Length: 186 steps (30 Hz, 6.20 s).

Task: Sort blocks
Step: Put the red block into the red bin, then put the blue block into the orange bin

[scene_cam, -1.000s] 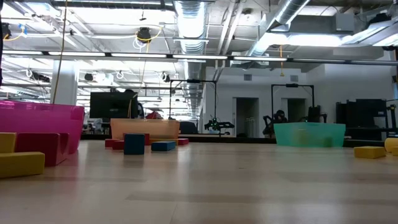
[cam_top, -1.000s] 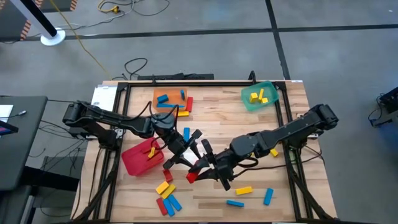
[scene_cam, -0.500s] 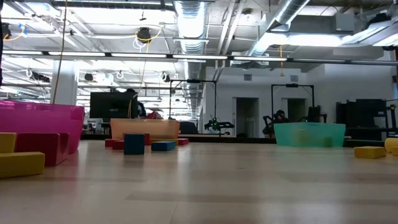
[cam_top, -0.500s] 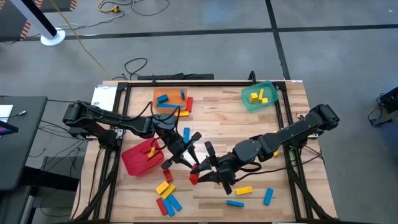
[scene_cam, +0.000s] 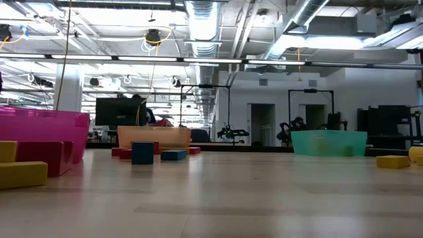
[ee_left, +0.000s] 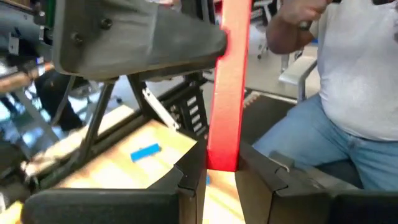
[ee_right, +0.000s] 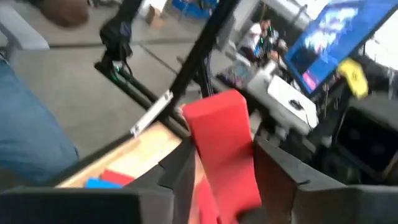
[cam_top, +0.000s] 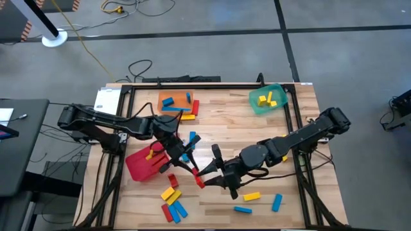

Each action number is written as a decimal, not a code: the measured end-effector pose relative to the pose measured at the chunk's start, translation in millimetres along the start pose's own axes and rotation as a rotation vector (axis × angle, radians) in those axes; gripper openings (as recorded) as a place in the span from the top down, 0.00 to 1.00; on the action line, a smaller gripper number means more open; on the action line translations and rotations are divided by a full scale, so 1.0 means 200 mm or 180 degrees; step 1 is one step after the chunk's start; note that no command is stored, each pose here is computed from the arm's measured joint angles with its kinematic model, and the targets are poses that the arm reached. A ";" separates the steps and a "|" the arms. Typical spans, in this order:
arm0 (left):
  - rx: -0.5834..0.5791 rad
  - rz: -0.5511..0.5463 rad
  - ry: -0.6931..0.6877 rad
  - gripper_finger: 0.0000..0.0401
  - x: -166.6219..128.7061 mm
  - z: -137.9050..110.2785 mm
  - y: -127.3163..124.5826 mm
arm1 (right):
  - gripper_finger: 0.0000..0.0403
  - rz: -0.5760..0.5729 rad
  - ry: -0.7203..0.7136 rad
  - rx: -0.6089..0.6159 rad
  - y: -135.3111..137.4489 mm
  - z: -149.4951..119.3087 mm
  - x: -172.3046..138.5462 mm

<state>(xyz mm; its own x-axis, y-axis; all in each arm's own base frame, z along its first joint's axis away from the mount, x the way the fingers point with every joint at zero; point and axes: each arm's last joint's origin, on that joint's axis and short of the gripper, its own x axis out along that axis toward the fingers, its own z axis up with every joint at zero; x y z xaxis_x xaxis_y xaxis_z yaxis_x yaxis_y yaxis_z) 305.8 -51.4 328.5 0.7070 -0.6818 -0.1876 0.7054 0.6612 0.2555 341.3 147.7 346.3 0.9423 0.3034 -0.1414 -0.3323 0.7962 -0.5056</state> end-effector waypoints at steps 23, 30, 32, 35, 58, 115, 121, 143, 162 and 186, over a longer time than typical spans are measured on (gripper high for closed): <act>-0.1214 0.0522 0.2730 0.85 -0.29 -0.11 -0.35 | 0.45 -0.0151 0.1046 0.0505 0.06 -0.12 -0.03; -0.1747 0.0848 0.3645 0.85 -0.41 -0.11 -0.51 | 0.45 -0.0009 0.1396 0.0711 0.11 -0.16 -0.05; -0.1860 0.1028 0.3919 0.85 -0.45 -0.11 -0.55 | 0.45 0.0026 0.1485 0.0779 0.13 -0.16 -0.06; -0.1981 0.1280 0.4263 0.85 -0.49 -0.11 -0.60 | 0.45 0.0055 0.1622 0.0885 0.15 -0.18 -0.07; -0.0903 0.0497 0.6090 0.85 -0.17 -0.54 -0.72 | 0.45 0.0012 0.1582 0.1158 0.17 -0.16 -0.07; -0.1180 0.0886 0.2645 0.54 -0.06 -0.10 -0.69 | 0.45 0.0606 0.2116 0.2042 0.49 -0.24 -0.02; -0.1422 0.0681 0.2619 0.54 0.07 -0.19 -0.75 | 0.45 0.0719 0.2270 0.2266 0.65 -0.23 -0.03; -0.2193 0.0799 0.2850 0.54 0.33 -0.37 -0.95 | 0.45 0.0552 0.2372 0.2516 0.85 -0.15 -0.12; -0.1497 0.0947 0.2063 0.54 0.41 -0.30 -0.86 | 0.45 0.0256 0.3539 0.2546 1.22 -0.41 -0.15; -0.0904 0.1502 0.1521 0.54 0.43 -0.27 -0.60 | 0.91 0.0174 0.3115 0.2102 1.08 -0.40 -0.03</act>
<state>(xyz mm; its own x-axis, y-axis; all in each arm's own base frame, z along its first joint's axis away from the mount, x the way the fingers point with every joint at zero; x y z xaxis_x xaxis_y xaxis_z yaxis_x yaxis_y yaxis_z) 285.3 -171.6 230.0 0.8380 -0.1361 -0.5284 0.2601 0.9509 0.1677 266.4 276.6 170.6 0.4610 0.0440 -0.8863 -0.0591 0.9981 0.0188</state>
